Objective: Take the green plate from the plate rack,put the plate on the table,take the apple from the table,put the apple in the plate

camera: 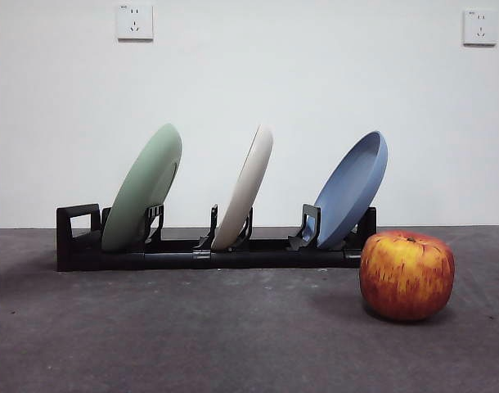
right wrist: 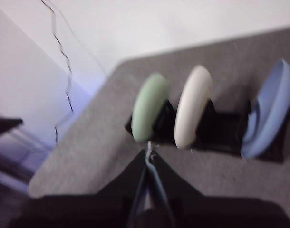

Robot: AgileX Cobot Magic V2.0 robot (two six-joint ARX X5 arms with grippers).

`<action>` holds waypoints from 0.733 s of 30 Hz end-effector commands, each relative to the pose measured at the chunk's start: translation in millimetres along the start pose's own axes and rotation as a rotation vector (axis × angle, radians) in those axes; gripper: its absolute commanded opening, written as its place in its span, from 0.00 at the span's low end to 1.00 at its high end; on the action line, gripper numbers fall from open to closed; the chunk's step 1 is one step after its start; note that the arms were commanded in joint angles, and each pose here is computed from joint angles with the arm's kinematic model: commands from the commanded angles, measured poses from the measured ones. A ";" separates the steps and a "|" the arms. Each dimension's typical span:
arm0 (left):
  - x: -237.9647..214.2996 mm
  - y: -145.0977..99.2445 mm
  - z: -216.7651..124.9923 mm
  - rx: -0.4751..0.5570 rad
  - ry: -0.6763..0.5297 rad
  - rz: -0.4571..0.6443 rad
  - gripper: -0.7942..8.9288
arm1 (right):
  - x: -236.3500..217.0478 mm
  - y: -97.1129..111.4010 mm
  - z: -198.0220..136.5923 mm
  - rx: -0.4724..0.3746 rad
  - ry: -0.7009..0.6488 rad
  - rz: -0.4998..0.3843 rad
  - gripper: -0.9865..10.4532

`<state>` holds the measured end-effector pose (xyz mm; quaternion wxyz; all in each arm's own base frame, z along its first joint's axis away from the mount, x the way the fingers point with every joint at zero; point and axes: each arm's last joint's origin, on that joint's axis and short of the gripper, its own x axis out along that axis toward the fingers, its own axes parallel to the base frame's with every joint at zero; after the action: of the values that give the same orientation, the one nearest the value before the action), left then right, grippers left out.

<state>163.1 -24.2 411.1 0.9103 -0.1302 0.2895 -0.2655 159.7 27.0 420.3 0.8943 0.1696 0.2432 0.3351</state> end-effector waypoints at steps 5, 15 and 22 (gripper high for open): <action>16.4 -8.1 30.1 0.054 0.070 -0.049 0.16 | 19.4 4.3 31.6 -0.067 0.150 -0.029 0.19; 47.3 -10.6 52.8 0.065 0.100 -0.047 0.53 | 45.0 12.9 52.8 -0.121 0.178 -0.078 0.62; 84.3 -1.2 79.8 0.047 0.115 0.102 0.53 | 59.9 14.7 54.3 -0.135 0.204 -0.102 0.61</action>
<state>262.4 -63.2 437.8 0.9082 -0.0769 0.3367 -0.2366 220.3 69.7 451.3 0.8884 0.0674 0.3232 0.3191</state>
